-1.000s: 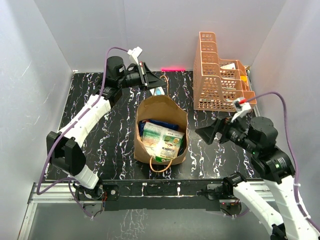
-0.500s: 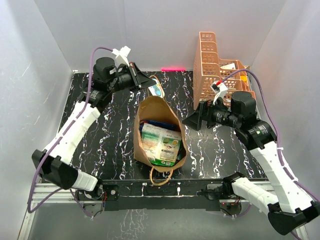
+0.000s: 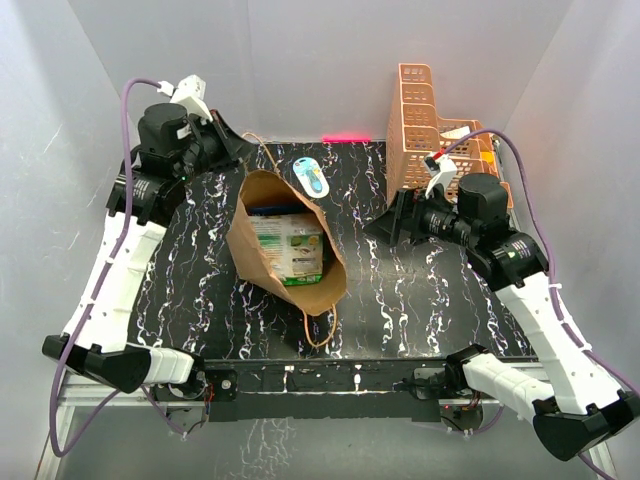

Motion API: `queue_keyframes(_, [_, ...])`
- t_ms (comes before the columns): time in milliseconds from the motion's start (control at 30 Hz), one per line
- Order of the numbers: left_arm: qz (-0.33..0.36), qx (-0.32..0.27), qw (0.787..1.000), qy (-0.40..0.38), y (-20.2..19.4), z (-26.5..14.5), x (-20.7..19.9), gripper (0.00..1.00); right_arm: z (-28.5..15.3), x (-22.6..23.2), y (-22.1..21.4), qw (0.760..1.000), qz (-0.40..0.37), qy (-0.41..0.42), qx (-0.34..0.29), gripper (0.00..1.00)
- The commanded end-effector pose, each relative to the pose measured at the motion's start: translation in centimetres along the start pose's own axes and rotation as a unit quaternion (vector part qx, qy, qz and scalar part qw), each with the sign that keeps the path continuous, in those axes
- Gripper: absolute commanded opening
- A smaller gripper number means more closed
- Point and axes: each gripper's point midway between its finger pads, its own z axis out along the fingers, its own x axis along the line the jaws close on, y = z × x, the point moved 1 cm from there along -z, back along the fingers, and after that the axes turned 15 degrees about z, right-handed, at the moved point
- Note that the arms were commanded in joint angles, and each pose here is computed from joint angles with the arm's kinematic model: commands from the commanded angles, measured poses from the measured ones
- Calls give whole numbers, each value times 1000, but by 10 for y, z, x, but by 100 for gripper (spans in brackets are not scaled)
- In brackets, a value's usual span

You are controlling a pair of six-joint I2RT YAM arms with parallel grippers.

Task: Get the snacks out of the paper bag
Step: Adjust the paper bag at the center of the board.

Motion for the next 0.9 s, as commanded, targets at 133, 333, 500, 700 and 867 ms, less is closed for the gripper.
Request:
queue_keyframes(133, [84,-106,984,114,65,-46,27,0,2,5,5,1000,9,16,-18,98])
queue_keyframes(333, [94,-111,979,143,58,-55,39,0,15,10,-12,997,39,58,13,98])
queue_keyframes(500, [103,-99,989,23,28,-55,5,0,42,22,-46,995,53,65,62,98])
queue_keyframes(700, [99,-101,990,-7,6,-82,-4,0,71,39,-87,989,72,82,102,98])
queue_keyframes(867, [102,-110,988,-42,-8,-100,-15,0,85,56,-115,981,87,113,132,98])
